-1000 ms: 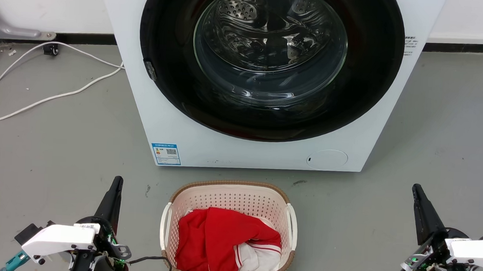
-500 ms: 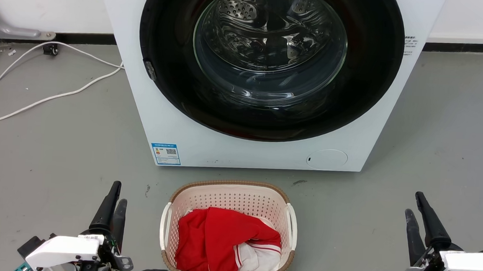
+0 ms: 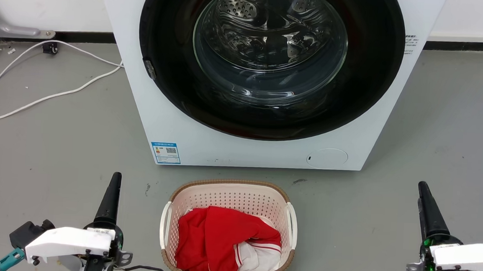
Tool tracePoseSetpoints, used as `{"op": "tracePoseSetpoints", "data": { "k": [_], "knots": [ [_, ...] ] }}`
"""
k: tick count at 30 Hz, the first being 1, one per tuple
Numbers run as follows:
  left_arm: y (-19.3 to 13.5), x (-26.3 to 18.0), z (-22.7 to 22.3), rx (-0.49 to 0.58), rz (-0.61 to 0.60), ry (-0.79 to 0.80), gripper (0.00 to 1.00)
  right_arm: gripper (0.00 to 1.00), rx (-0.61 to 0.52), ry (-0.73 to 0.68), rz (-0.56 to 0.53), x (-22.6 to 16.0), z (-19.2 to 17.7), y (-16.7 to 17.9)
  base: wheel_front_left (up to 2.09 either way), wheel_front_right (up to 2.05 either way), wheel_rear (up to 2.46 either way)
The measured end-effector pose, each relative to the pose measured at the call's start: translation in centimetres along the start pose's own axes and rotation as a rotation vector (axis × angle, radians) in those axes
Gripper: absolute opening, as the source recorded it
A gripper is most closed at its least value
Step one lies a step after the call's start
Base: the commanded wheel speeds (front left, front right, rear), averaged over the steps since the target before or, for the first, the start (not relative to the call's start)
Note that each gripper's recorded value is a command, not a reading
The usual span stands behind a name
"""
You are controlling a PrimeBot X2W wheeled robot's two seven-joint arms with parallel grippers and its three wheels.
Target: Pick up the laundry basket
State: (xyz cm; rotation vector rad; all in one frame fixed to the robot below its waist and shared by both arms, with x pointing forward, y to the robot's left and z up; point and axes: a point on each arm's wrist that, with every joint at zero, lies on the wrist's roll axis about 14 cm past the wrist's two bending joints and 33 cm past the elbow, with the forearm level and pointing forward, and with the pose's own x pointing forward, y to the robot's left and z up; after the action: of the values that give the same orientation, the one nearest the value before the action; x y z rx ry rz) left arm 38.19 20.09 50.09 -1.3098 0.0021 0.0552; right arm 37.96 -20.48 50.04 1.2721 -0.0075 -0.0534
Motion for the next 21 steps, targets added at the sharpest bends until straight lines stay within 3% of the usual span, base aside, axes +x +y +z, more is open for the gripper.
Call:
{"op": "tracePoseSetpoints", "data": {
  "k": [8, 21],
  "knots": [
    [-0.8, 0.0, -0.2, 0.185, -0.006, -0.008, 1.00, 1.00, -0.243, -0.002, 0.047, -0.1, -0.2, 1.5, 0.00, 0.00, 0.00],
    [-1.7, -0.2, -0.7, 0.429, -0.031, -0.019, 1.00, 1.00, -0.504, -0.002, 0.088, -0.6, -0.9, 2.4, 0.00, 0.00, 0.00]
  ]
}}
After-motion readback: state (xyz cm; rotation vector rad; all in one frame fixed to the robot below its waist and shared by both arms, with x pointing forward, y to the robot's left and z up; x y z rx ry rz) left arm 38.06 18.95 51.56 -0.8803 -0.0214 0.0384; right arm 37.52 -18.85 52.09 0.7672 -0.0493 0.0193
